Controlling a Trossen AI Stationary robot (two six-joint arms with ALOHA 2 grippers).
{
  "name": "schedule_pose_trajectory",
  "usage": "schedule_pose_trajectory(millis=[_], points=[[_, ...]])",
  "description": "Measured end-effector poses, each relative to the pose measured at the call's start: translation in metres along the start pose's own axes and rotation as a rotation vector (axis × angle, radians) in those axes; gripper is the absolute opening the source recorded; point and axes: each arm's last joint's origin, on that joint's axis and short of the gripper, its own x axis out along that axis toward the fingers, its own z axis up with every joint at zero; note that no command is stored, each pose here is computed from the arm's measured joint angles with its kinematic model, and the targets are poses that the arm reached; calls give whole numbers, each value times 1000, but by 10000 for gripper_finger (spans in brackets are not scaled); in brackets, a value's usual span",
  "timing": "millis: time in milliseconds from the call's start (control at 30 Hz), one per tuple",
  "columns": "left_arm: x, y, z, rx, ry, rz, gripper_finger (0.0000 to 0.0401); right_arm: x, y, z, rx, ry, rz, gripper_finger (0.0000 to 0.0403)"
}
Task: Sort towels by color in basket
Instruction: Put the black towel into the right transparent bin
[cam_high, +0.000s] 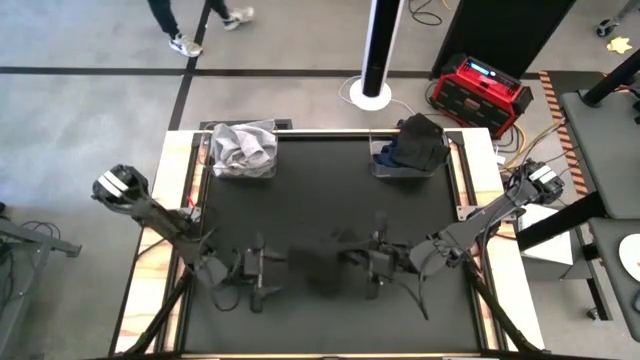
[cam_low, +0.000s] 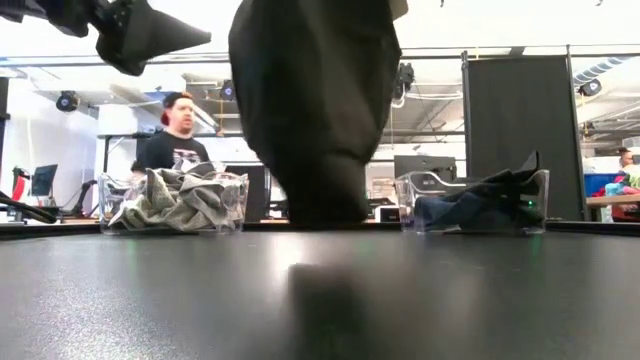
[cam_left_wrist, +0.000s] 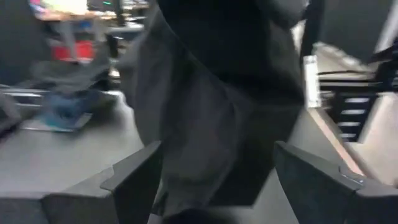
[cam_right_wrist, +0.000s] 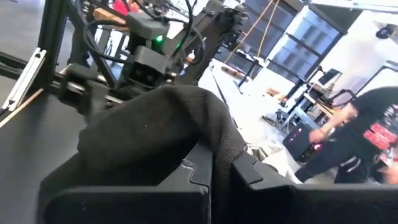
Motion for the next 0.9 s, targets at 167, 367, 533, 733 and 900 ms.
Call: schedule_pose_trajectory(millis=[167,367,533,733,900], points=[[5,-7,-9,-96,-89,-135,288,0,-1,-1,20,12,-27,9],[28,-17,-21,-107,-102,-89,288,1,-2,-1,46,14,-32,9],[53,-24,-24,-38,-107,85,288,1,-2,-1,55,15,-33,9],[73,-30,-19,-26,-130,87,288,1,-2,-1,63,16,-32,9],[81,-26,-19,-24,-134,210,288,1,-2,-1,84,16,-37,9]])
